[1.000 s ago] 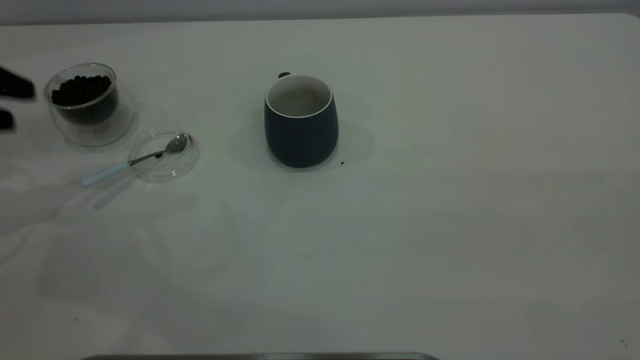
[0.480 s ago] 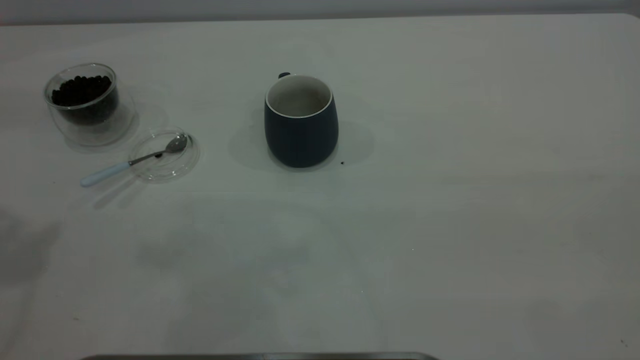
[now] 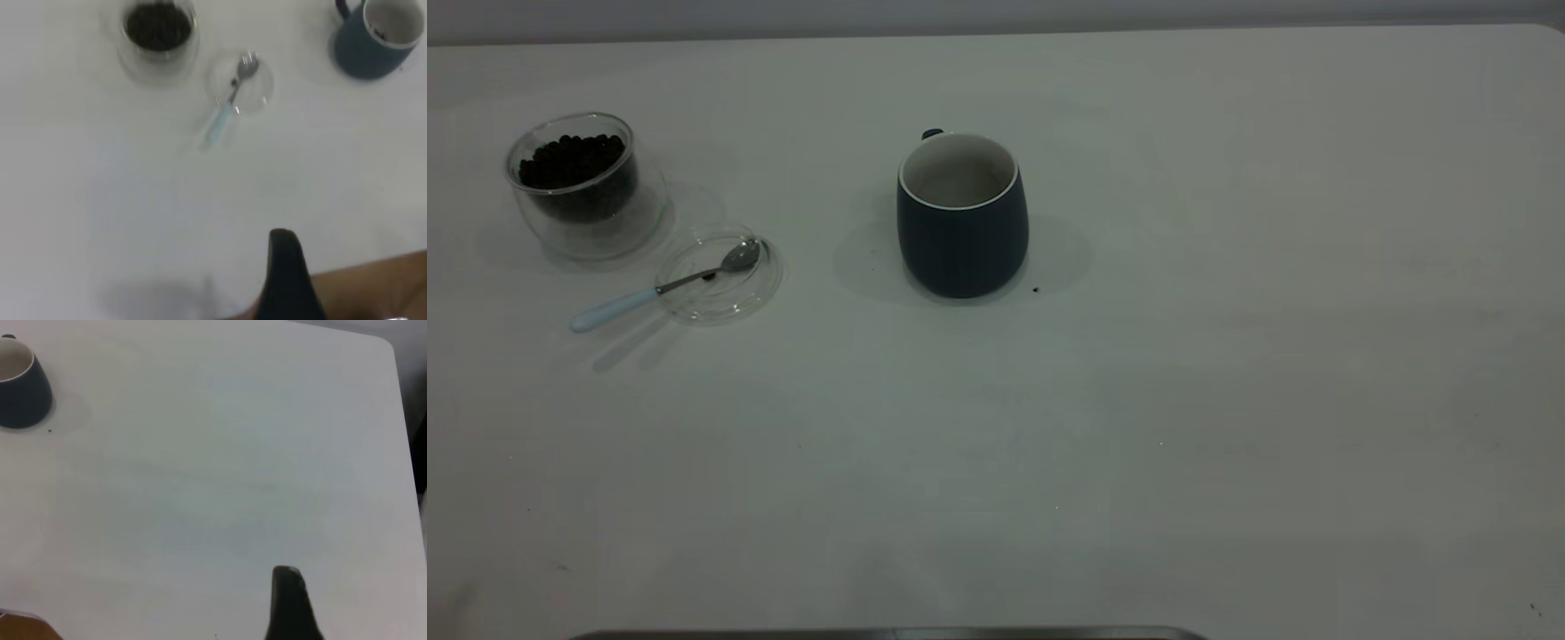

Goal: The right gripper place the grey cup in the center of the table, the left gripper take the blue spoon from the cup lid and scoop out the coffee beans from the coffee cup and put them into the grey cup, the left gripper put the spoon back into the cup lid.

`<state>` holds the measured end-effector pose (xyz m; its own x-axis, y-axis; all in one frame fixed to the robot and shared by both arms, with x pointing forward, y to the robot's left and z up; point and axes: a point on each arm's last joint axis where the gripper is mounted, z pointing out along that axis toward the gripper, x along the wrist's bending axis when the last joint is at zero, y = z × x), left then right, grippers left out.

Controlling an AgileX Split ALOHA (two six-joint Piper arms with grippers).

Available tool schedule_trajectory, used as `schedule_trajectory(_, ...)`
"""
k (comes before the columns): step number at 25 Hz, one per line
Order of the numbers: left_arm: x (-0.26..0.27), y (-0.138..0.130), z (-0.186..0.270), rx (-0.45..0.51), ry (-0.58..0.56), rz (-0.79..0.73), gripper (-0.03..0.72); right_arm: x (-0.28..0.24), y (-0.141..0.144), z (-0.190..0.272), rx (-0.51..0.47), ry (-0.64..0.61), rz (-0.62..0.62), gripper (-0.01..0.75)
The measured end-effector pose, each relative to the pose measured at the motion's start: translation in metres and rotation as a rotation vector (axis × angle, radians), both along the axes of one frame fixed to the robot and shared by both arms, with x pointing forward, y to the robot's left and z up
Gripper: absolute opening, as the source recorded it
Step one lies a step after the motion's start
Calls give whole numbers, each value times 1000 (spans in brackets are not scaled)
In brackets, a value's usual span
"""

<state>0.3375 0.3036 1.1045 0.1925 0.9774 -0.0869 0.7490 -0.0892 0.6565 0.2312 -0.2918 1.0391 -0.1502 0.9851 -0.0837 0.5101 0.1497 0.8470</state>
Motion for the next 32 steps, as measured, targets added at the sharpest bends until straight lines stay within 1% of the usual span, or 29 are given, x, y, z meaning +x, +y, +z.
schedule_trajectory(3,-21,-13,8,12,-75,-6,586,0,0,0,0,0,0,461)
schedule_trajectory(4,-26,-16,9,4,-82,-14,586,0,0,0,0,0,0,461)
schedule_trajectory(7,-43,-28,8,-14,-87,-111,586,0,0,0,0,0,0,461)
schedule_trajectory(10,-55,-31,-3,4,-60,-181,586,0,0,0,0,0,0,461)
schedule_trajectory(12,-62,-27,-14,25,-26,-151,586,0,0,0,0,0,0,461)
schedule_trajectory(15,-71,-15,-27,68,1,-9,586,0,0,0,0,0,0,461)
schedule_trajectory(17,-77,-7,-33,76,-5,111,586,0,0,0,0,0,0,461)
schedule_trajectory(20,-88,3,-42,74,-40,231,586,0,0,0,0,0,0,461)
schedule_trajectory(25,-105,8,-64,73,-129,290,586,0,0,0,1,0,0,461)
schedule_trajectory(28,-114,9,-65,73,-191,310,586,0,0,0,1,0,0,461)
schedule_trajectory(32,-116,8,-71,95,-185,279,586,0,0,0,1,0,0,461)
